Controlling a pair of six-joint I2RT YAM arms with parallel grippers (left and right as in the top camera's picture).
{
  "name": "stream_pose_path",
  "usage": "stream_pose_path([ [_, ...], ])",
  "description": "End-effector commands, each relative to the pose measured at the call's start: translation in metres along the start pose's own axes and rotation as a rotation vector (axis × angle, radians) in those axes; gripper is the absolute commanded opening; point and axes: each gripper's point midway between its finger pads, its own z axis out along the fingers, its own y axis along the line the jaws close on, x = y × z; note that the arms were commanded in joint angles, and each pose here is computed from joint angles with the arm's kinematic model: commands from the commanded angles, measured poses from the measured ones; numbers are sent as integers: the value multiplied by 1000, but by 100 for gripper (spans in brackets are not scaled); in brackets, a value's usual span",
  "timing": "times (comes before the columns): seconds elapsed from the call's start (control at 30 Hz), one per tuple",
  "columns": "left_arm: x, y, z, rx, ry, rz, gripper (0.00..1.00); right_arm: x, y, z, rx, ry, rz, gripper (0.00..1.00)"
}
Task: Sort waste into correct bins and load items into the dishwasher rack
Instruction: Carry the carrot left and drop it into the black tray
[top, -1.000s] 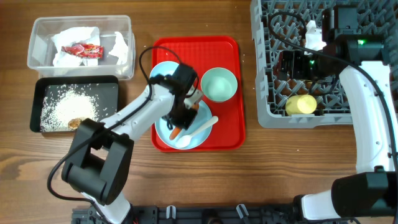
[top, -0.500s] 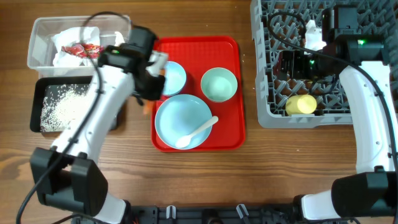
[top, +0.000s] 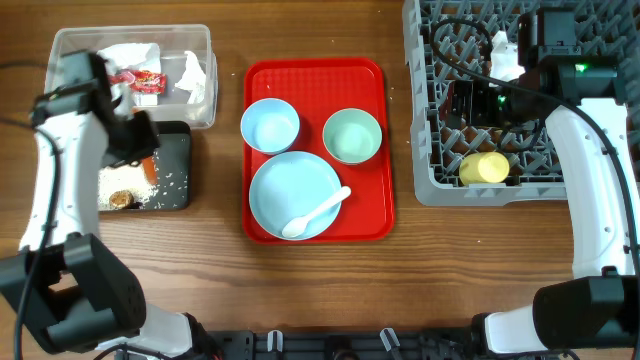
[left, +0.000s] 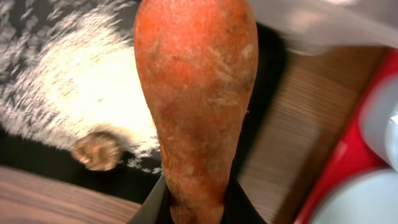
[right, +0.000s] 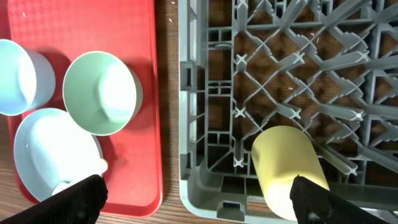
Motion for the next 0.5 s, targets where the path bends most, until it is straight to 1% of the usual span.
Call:
stream_pose_path([
  [0.0,1,34,9,-25,-16,-272,11,1,2,5,-17,12,-12,98],
  [0.07,-1,44,16,-27,-36,-375,11,1,3,5,-17,11,-12,98],
  [0.13,-1,49,25,-25,-52,-437,11,0,3,5,-17,9,-13,98],
  [0.23,1,49,39,-20,-69,-486,14,0,3,5,-17,9,-7,97],
  [0.37,-1,51,54,-8,-112,-514,17,1,2,5,-17,11,-1,98],
  [0.47,0,51,59,-6,-118,-542,17,1,2,5,-17,12,-2,98],
])
